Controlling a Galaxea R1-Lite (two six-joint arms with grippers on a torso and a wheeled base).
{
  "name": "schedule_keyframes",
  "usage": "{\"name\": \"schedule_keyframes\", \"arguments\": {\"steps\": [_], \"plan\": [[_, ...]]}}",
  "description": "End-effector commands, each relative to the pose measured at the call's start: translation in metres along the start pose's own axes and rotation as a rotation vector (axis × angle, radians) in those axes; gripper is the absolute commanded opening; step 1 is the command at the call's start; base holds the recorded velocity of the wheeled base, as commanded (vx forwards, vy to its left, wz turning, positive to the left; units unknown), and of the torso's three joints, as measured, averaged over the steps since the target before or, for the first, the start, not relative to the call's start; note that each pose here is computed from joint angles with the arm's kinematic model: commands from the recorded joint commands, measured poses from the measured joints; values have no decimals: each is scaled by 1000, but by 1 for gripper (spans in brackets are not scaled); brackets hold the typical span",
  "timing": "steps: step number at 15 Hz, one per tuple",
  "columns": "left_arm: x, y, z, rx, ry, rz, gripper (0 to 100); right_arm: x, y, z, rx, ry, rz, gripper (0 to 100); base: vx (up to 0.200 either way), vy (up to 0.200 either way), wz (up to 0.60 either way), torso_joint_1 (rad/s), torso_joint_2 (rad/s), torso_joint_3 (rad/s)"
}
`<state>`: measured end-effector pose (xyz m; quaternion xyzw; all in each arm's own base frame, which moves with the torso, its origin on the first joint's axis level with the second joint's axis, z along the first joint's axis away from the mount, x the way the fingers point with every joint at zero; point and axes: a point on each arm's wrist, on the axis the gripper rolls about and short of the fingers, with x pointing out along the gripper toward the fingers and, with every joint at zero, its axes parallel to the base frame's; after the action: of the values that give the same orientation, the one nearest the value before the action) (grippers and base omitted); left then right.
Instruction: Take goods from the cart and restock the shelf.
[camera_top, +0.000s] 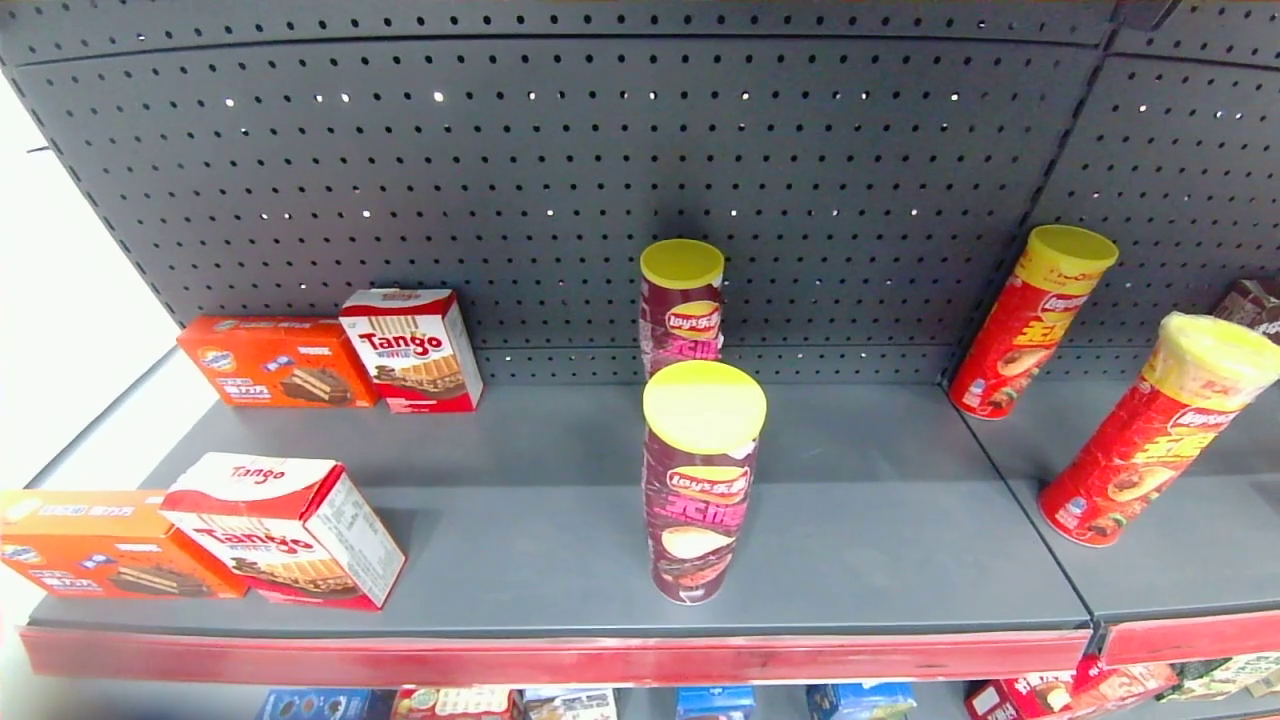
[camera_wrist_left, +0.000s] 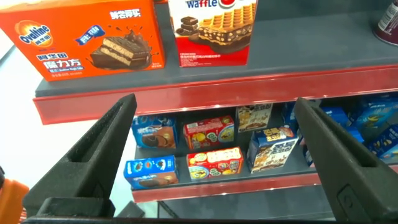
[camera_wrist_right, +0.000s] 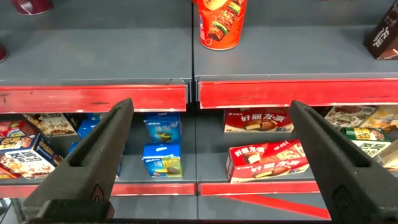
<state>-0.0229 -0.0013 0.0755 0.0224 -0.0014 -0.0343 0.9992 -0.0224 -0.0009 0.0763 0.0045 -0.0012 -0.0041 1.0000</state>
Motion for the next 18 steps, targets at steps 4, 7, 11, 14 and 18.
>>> {"name": "schedule_keyframes", "arguments": {"steps": [4,7,11,14,18], "plan": [[0,0,0,-2,1,1,100,0,0,0,0,1,1,100,0,0,0,0,0,0],[0,0,0,-2,1,1,100,0,0,0,0,2,1,100,0,0,0,0,0,0],[0,0,0,-2,1,1,100,0,0,0,0,2,1,100,0,0,0,0,0,0],[0,0,0,-4,1,4,100,0,0,0,0,2,1,100,0,0,0,0,0,0],[0,0,0,-2,1,4,100,0,0,0,0,2,-1,100,0,0,0,0,0,0]]}}
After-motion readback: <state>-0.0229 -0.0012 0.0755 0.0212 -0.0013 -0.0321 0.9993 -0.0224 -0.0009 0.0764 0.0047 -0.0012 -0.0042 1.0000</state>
